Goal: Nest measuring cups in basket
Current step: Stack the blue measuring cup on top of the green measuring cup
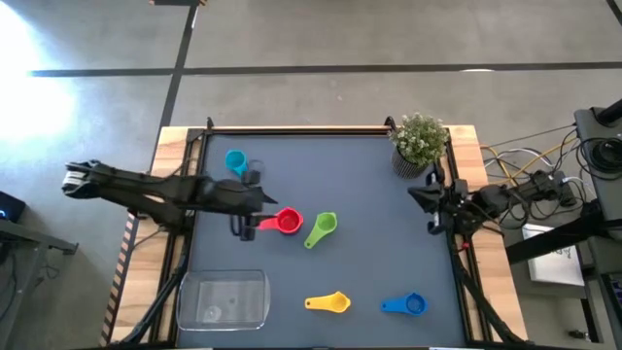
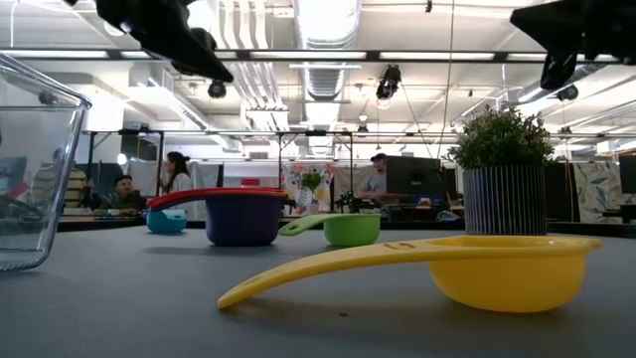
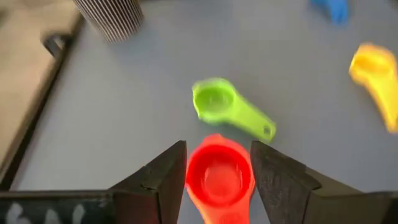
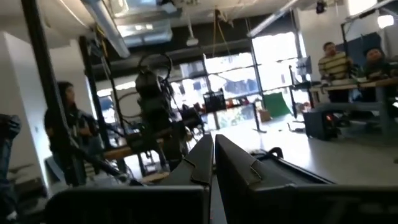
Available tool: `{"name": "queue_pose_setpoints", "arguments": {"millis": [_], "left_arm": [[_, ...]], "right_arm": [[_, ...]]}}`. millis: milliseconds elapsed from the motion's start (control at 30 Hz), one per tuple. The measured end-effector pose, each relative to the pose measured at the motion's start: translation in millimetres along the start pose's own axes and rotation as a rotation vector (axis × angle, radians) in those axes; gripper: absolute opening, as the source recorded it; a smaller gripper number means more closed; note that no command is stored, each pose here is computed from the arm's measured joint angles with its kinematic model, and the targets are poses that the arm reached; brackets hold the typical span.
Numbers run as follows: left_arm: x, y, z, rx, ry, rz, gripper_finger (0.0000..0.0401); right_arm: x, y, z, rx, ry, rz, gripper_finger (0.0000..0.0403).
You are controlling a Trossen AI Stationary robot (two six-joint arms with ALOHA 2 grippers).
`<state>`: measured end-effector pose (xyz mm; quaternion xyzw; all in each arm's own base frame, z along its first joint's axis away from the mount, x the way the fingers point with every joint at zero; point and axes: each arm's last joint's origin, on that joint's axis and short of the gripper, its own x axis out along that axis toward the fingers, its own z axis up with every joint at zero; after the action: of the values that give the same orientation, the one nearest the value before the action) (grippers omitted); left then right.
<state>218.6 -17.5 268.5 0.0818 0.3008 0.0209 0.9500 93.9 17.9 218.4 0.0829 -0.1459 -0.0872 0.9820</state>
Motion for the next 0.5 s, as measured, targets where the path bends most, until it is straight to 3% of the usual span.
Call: {"name": "queue_pose_setpoints", "arguments": {"millis": [167,333,500], "left_arm": [[-16,1,-20,-0.078,-0.192,0.012,0.0155],[-21,1,-36,-0.135,-0.326,0.016,0.0155],[-20,0,-47,-0.15,-0.404,0.02,0.0155]], "right_arm": [[25,14,17,-0.11,0.137,-0.033,0.0009],[64,36,14,-0.263,0.374,-0.034,0.0009],[97,56,10,-0.308,0.545,-0.033,0.0009]]}}
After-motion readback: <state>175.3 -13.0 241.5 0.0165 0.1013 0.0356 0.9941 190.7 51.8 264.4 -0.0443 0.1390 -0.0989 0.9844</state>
